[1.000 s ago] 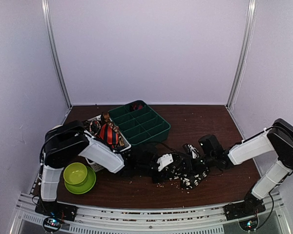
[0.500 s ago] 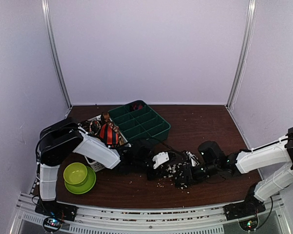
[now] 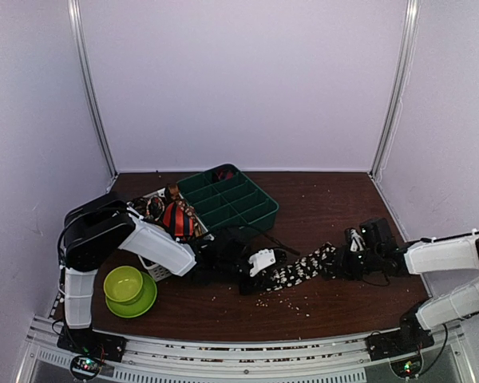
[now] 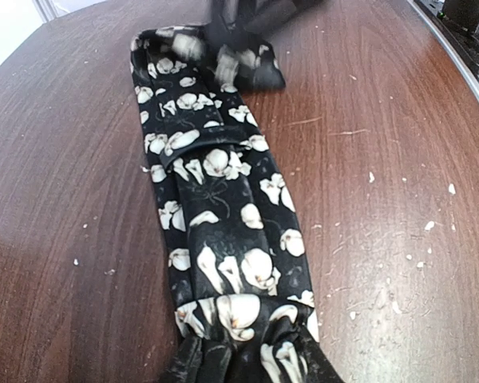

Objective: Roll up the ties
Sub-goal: Roll the tie at the center of the board.

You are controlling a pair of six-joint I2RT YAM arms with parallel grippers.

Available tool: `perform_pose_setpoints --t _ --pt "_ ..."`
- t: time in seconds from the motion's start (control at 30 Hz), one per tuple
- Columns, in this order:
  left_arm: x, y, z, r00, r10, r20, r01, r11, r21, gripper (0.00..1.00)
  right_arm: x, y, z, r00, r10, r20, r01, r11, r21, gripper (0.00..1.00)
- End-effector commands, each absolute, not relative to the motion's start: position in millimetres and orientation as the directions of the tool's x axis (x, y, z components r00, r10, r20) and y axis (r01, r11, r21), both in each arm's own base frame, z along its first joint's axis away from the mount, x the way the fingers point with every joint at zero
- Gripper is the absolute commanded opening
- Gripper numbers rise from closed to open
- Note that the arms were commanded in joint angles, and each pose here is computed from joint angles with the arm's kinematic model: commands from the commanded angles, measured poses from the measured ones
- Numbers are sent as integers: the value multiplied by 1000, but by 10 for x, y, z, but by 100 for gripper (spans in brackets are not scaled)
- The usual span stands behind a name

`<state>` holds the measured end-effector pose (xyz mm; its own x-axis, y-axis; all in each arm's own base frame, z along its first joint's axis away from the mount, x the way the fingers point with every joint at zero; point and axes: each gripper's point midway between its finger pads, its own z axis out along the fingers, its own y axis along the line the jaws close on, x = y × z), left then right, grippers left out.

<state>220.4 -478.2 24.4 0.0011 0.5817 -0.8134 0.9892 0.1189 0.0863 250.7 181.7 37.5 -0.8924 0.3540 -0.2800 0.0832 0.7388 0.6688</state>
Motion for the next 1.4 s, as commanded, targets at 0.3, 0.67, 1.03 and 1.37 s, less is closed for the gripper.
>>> perform_pose_setpoints --t 0.3,0.67,1.03,1.37 --pt "2071 -4463 -219 -53 714 -698 995 101 27 23 2627 1260 928 -836 388 -389 39 749 662 41" --pt "2081 -4478 -256 -56 722 -690 995 99 22 23 2310 2312 811 -909 205 -363 -104 733 673 46" --pt "2069 -4464 -281 -58 725 -686 995 97 18 23 2727 1834 453 -820 263 -509 32 908 418 46" --pt "2067 -4472 -273 -59 723 -688 995 95 16 23 3273 328 1071 -632 401 -663 333 913 234 46"
